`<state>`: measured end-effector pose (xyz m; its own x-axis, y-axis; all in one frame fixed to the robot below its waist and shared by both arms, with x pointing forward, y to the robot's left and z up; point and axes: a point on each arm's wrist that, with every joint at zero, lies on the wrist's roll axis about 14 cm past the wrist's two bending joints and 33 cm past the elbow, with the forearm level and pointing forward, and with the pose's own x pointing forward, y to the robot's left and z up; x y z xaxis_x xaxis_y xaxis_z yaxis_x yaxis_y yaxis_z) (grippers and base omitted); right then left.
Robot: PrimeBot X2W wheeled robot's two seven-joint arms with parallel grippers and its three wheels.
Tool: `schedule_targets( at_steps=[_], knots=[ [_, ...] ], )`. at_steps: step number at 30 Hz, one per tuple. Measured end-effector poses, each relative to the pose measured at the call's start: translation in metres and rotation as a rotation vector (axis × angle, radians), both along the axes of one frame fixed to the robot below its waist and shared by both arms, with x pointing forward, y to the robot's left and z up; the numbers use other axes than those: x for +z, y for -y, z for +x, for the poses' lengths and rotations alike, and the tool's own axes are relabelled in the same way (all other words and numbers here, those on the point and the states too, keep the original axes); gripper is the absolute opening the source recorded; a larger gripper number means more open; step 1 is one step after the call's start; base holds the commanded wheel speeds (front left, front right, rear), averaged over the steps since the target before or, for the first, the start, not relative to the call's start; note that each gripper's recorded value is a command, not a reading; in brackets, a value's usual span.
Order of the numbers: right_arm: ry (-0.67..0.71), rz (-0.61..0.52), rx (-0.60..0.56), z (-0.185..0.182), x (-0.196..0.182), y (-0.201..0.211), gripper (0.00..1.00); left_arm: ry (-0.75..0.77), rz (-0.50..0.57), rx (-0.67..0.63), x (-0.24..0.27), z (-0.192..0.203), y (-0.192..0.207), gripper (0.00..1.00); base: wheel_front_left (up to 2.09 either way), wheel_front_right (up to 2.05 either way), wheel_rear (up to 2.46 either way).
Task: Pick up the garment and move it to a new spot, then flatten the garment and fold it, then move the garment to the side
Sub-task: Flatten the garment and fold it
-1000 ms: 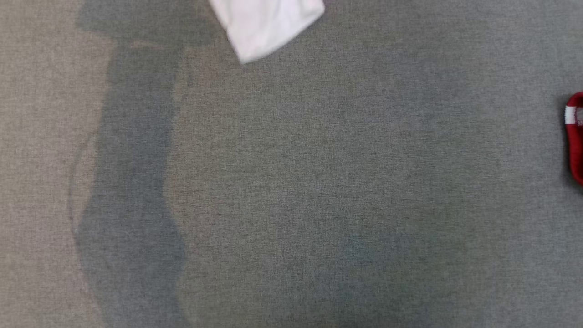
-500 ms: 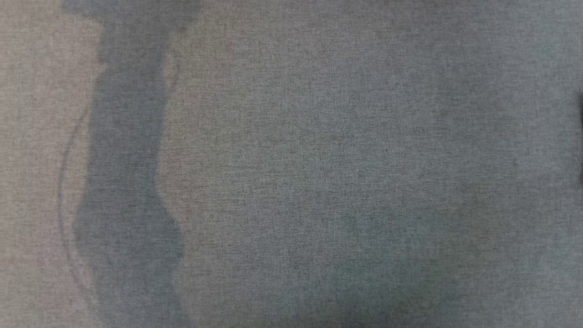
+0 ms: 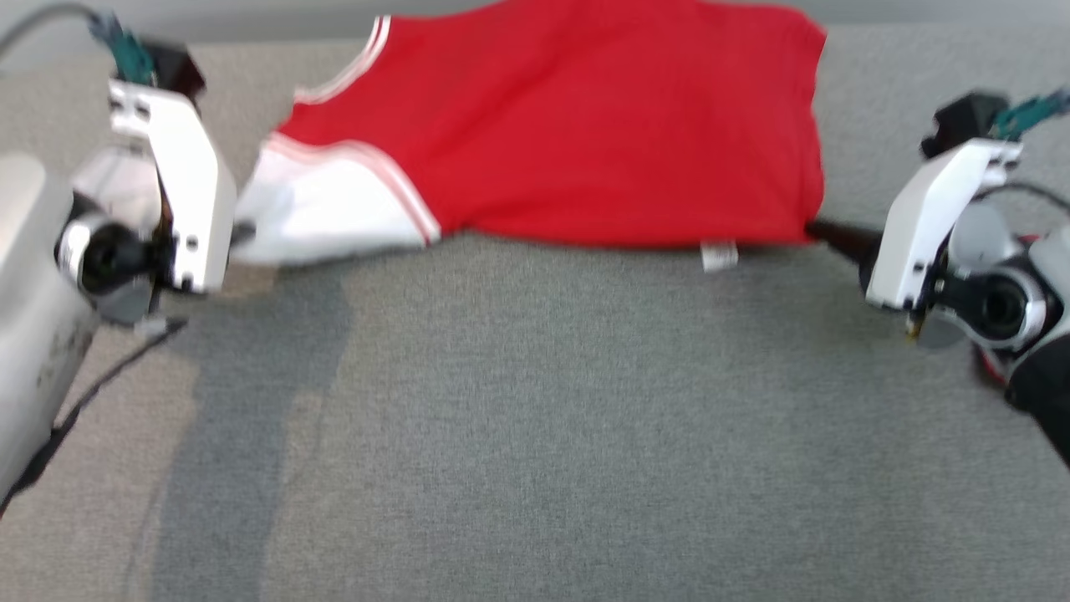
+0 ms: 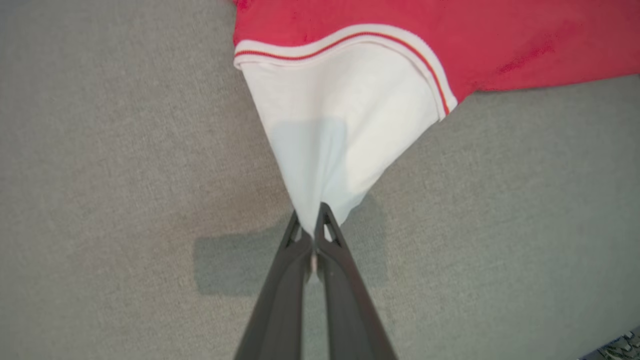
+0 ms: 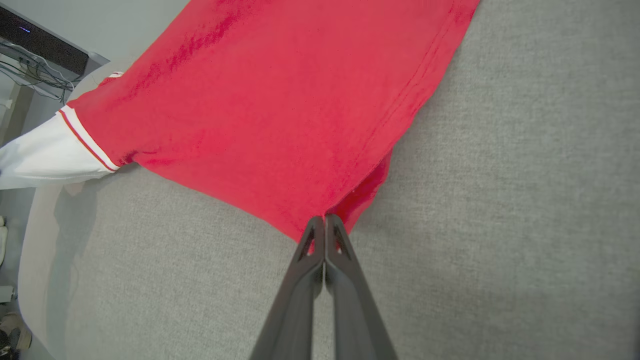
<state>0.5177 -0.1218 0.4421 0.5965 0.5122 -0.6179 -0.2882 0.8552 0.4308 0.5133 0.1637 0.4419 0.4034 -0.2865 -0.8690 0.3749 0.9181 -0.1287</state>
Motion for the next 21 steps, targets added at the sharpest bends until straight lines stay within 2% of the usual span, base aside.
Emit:
schedule_targets(
  at_steps=[2,3,7,10,15,21],
  knots=[
    [-0.04,-0.005,0.03,-0.024,0.001,-0.002,0.0,-0.065,0.013,-0.014,-0.002,-0.029,-0.006,0.0,0.0,0.0,0.0],
    [-0.071,-0.002,0.06,-0.047,0.005,-0.005,0.0,-0.114,0.027,-0.024,0.0,-0.055,-0.014,0.0,0.0,0.0,0.0],
    [-0.112,-0.004,0.12,-0.089,0.016,-0.007,0.0,-0.195,0.044,-0.035,0.003,-0.105,-0.027,0.0,0.0,0.0,0.0],
    [-0.11,-0.008,0.161,-0.117,0.024,-0.008,0.0,-0.217,0.025,-0.047,0.009,-0.134,-0.023,0.0,0.0,0.0,0.0],
    [-0.192,-0.036,0.189,-0.171,0.01,0.011,0.0,-0.284,0.013,-0.075,0.011,-0.186,-0.018,0.0,0.0,0.0,0.0],
    [-0.261,-0.006,0.2,-0.213,0.001,0.025,0.0,-0.381,0.016,-0.107,0.018,-0.235,-0.019,0.0,0.0,0.0,0.0]
  ],
)
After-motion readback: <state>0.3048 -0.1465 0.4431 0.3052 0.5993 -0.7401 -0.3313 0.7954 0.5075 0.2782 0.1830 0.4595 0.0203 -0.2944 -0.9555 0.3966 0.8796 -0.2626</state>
